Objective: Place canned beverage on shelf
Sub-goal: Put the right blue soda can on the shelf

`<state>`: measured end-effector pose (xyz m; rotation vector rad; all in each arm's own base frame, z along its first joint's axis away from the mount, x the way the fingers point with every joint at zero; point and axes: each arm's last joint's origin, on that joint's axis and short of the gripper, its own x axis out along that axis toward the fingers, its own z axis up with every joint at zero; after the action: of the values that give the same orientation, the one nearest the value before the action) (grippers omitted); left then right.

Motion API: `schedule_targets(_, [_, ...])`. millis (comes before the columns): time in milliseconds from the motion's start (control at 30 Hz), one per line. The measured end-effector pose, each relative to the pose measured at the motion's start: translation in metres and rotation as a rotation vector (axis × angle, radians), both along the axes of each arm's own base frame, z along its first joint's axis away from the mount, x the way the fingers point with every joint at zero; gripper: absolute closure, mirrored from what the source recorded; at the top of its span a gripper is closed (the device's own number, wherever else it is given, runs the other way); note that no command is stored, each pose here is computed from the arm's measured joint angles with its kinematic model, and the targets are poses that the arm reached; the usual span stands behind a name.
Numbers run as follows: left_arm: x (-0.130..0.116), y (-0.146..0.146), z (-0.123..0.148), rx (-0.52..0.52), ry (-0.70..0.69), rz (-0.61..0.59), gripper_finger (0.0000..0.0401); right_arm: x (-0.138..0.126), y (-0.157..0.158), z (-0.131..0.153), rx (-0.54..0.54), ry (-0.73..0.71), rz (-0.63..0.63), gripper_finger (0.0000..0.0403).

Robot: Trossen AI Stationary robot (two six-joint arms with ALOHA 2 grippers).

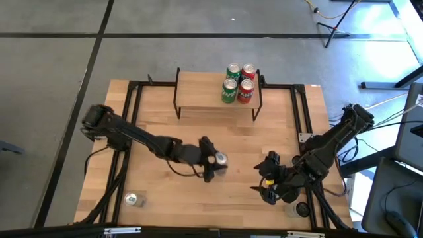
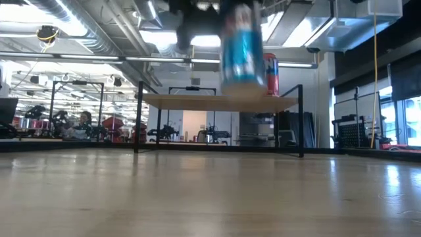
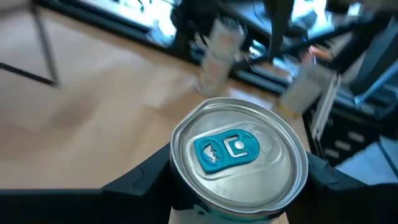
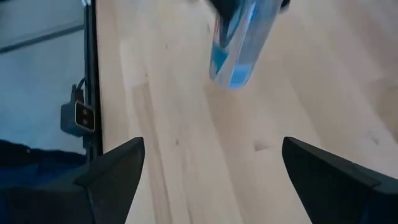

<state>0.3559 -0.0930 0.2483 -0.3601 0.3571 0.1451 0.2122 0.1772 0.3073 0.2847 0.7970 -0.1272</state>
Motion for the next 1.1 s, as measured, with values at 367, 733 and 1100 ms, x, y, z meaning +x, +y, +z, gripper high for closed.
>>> schedule_targets(367, [-0.061,0.095,0.086,0.052,-0.102,0.301,0.0199,-0.009,-0.053,0.025,-0.087,-0.04,-0.153,0.0036])
schedule_targets(733, [-0.072,0.202,0.085,0.163,-0.087,0.45,0.0198,0.003,-0.098,0.025,-0.216,0.05,-0.216,0.0036])
schedule_targets(1100, [-0.046,0.24,0.056,0.141,-0.14,0.37,0.0198,0.009,-0.125,0.023,-0.24,0.108,-0.261,0.0036])
